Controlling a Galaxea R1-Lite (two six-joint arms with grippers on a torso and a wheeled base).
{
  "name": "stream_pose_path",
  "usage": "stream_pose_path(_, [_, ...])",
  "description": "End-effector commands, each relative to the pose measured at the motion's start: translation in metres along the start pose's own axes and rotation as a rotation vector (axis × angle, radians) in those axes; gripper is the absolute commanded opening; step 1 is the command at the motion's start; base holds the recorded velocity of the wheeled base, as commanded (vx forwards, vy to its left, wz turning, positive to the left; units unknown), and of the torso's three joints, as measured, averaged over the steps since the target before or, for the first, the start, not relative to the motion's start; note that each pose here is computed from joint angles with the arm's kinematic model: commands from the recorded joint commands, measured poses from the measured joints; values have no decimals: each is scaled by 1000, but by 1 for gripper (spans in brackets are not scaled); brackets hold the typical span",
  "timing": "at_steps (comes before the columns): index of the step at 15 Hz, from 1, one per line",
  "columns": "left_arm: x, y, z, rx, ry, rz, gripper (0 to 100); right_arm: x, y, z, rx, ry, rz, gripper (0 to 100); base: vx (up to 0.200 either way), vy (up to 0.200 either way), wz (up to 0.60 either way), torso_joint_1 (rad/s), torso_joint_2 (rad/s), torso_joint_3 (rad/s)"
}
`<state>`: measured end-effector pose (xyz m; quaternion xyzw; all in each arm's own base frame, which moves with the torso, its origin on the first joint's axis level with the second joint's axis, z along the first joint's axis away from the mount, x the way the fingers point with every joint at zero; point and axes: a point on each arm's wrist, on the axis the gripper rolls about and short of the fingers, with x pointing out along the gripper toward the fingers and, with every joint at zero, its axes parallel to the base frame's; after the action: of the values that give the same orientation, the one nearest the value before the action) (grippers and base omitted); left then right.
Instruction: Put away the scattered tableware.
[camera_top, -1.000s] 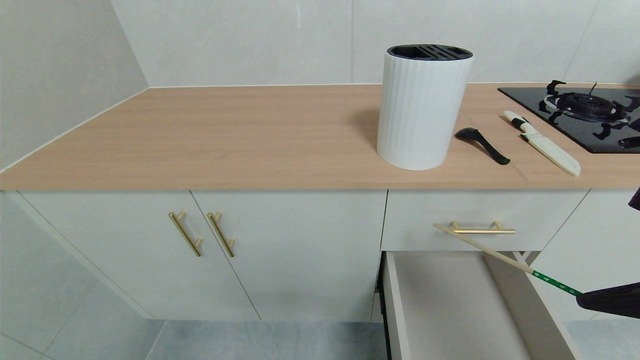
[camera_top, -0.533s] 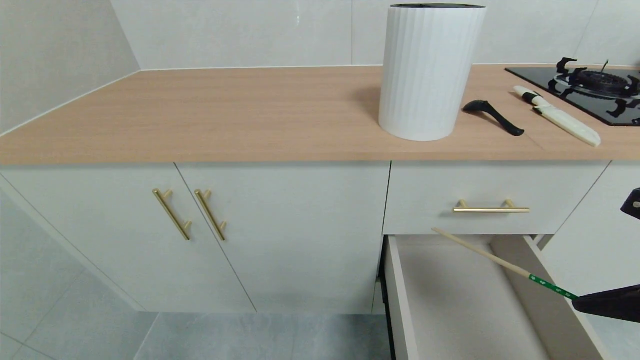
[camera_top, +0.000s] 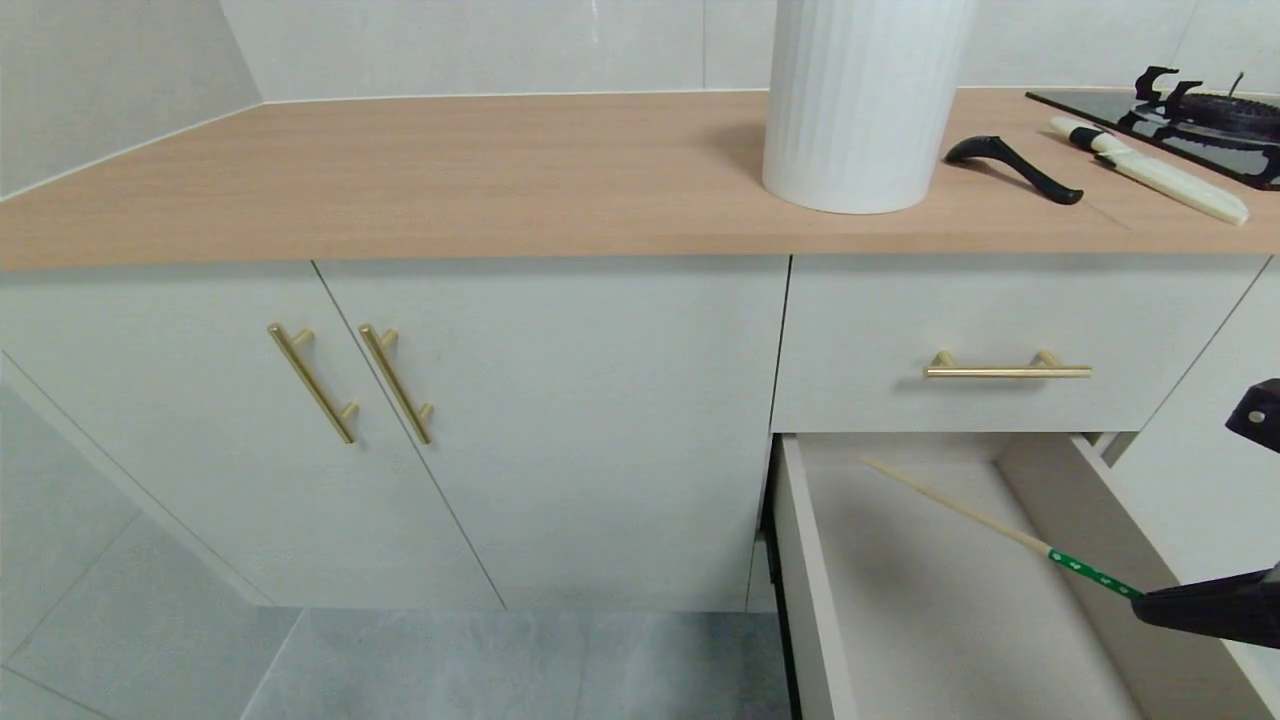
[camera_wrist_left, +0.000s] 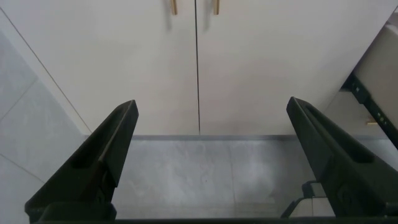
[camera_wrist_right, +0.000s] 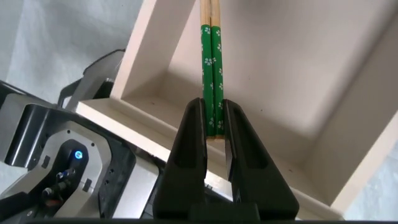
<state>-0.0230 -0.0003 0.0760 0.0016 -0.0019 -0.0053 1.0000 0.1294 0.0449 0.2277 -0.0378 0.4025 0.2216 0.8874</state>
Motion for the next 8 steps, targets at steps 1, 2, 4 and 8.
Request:
stream_pose_path(1, [0,0,0,0,1,0,100,3,0,0,1,14,1,0,0,0,0,-17,71,41])
stream_pose_path(2, [0,0,0,0,1,0,100,4,-1,0,2,17,2,0,0,0,0,0,0,0])
stream_pose_path(4, [0,0,0,0,1,0,100,6,-1,0,3,24,-1,0,0,0,0,0,0,0])
stream_pose_path(8, [0,0,0,0,1,0,100,43,-6,19,81,148,-95,0,0,0,0,0,0,0])
